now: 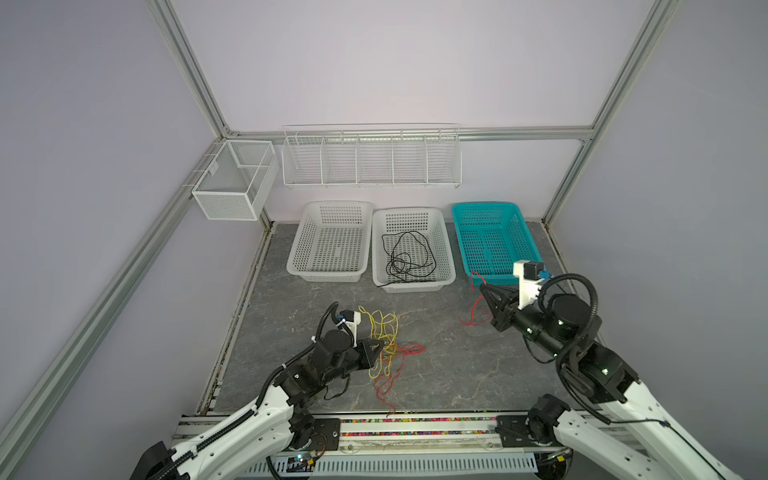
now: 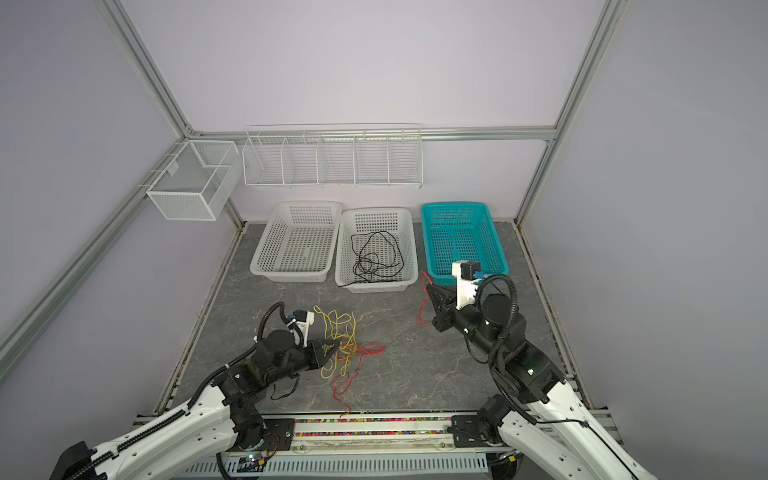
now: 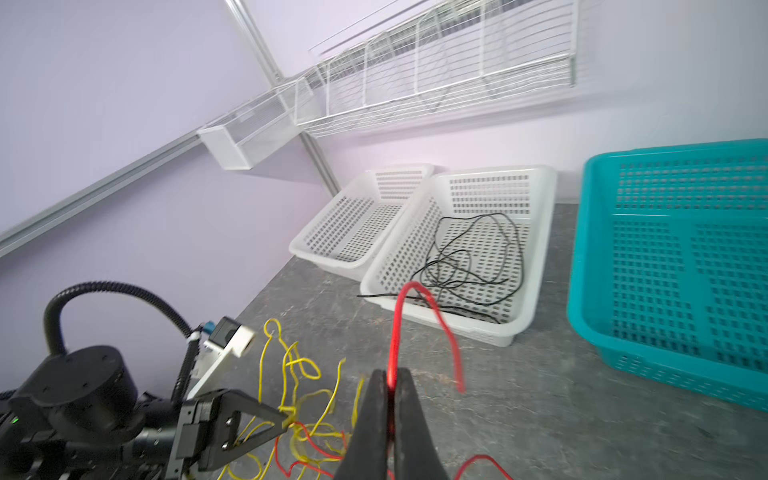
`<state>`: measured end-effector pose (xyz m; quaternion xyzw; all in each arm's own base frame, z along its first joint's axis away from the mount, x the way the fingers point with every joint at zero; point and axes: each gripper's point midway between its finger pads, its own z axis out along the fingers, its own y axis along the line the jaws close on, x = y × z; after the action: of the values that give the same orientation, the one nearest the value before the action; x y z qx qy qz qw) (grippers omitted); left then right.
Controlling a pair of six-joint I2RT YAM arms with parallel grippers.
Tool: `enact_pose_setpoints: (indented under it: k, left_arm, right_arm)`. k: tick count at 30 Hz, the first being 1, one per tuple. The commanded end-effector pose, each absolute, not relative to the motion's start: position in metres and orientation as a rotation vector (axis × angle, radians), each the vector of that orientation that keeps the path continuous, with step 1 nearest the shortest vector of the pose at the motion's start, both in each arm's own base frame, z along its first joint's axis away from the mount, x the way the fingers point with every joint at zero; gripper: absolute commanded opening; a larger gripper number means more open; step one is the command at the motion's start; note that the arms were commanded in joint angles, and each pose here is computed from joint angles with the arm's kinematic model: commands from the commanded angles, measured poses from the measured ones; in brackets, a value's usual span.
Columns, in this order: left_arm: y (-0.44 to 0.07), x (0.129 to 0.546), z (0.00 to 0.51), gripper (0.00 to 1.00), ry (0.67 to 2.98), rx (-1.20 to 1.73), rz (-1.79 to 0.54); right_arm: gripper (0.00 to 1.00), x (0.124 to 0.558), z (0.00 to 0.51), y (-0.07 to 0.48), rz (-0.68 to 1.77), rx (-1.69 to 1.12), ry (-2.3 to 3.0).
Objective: Untangle the cables
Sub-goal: 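Pull the red wire out with the right gripper toward the teal basket, then lower the red wire into the teal basket and open the right gripper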
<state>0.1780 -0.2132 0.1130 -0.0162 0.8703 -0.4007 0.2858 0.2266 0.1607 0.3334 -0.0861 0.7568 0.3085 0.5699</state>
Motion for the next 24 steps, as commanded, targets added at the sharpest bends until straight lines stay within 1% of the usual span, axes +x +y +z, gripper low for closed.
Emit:
enact_pose_setpoints:
  k: [1, 6, 10, 12, 18, 24]
  left_arm:
    - [-0.206, 0.182, 0.107, 0.0, 2.332, -0.045, -1.001]
    - [-0.207, 0.185, 0.105, 0.0, 2.332, -0.036, -0.987]
    - [-0.207, 0.187, 0.102, 0.0, 2.325, -0.035, -0.976]
    - [-0.206, 0.187, 0.102, 0.0, 2.317, -0.03, -0.968]
    - [-0.199, 0.188, 0.102, 0.0, 2.29, -0.023, -0.94]
    - [-0.198, 0.188, 0.098, 0.0, 2.294, -0.015, -0.923]
  right_arm:
    - [0.06, 0.226, 0.345, 0.145, 0.678, -0.153, 1.779]
    - [0.06, 0.232, 0.393, 0.134, 0.566, -0.18, 1.732]
    - [0.06, 0.256, 0.427, 0.129, 0.429, -0.192, 1.715]
    - [0.06, 0.274, 0.439, 0.127, 0.382, -0.177, 1.712]
    - [0.06, 0.338, 0.473, 0.114, 0.364, -0.076, 1.683]
    - [0.06, 0.414, 0.468, 0.092, 0.385, 0.044, 1.705]
